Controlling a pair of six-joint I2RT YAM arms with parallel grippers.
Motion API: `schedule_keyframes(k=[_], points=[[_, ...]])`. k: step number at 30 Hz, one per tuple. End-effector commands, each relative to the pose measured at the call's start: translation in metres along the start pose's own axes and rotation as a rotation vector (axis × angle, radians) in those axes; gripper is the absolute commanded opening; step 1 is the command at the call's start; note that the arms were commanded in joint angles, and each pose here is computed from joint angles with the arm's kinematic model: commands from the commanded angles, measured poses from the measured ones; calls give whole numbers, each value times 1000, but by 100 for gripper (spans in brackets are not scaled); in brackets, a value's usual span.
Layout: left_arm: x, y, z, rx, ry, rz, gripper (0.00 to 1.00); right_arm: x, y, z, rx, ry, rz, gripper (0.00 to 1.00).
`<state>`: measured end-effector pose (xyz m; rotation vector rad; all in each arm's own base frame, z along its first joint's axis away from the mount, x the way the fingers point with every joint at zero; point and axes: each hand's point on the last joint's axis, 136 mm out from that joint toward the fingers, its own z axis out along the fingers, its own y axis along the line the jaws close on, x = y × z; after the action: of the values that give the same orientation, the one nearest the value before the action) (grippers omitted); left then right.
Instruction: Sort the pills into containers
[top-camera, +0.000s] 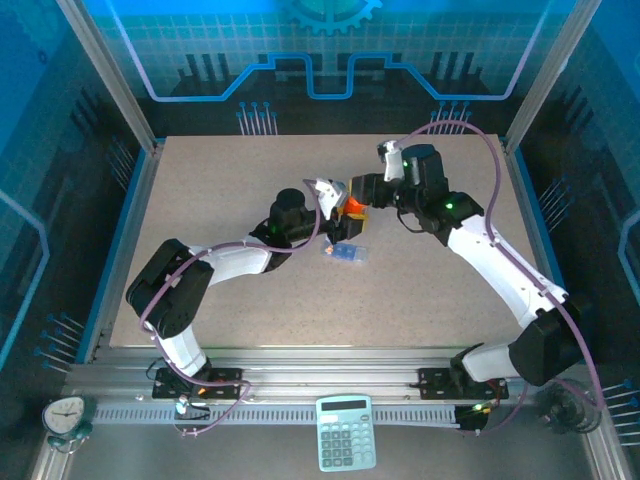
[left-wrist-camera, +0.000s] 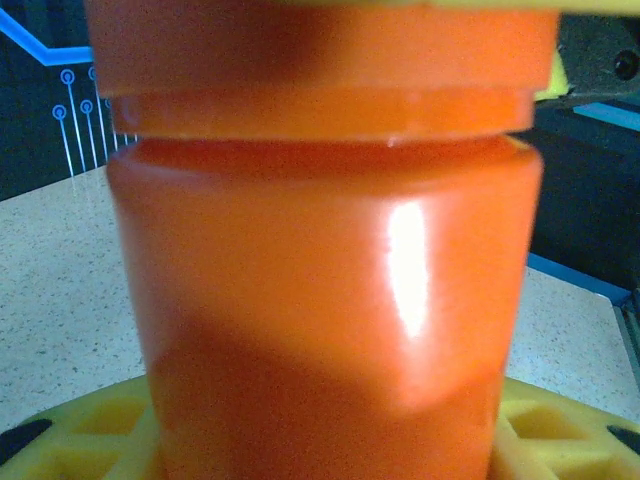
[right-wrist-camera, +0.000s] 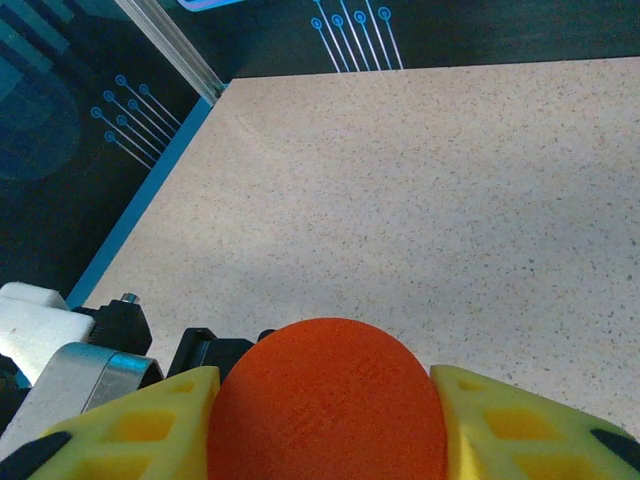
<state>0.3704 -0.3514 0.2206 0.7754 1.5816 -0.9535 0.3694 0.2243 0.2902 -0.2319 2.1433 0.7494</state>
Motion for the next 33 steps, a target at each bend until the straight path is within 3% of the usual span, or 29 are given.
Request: schedule_keyframes(k=[1, 4, 9, 19, 33], points=[[-81, -39, -8, 99, -237, 193, 0, -2, 14, -5, -96, 55, 75, 46], [-79, -33, -10, 108, -230, 168, 0, -30, 18, -28, -155, -4, 83, 69], [-76, -31, -14, 162, -209, 148, 0, -62, 31, -72, -296, -90, 61, 86], [-77, -46, -25, 429, -102, 18, 0, -47, 26, -81, -361, 54, -169, 86], [-72, -52, -25, 513, -39, -55, 0, -34, 46, -66, -441, 124, -245, 87]])
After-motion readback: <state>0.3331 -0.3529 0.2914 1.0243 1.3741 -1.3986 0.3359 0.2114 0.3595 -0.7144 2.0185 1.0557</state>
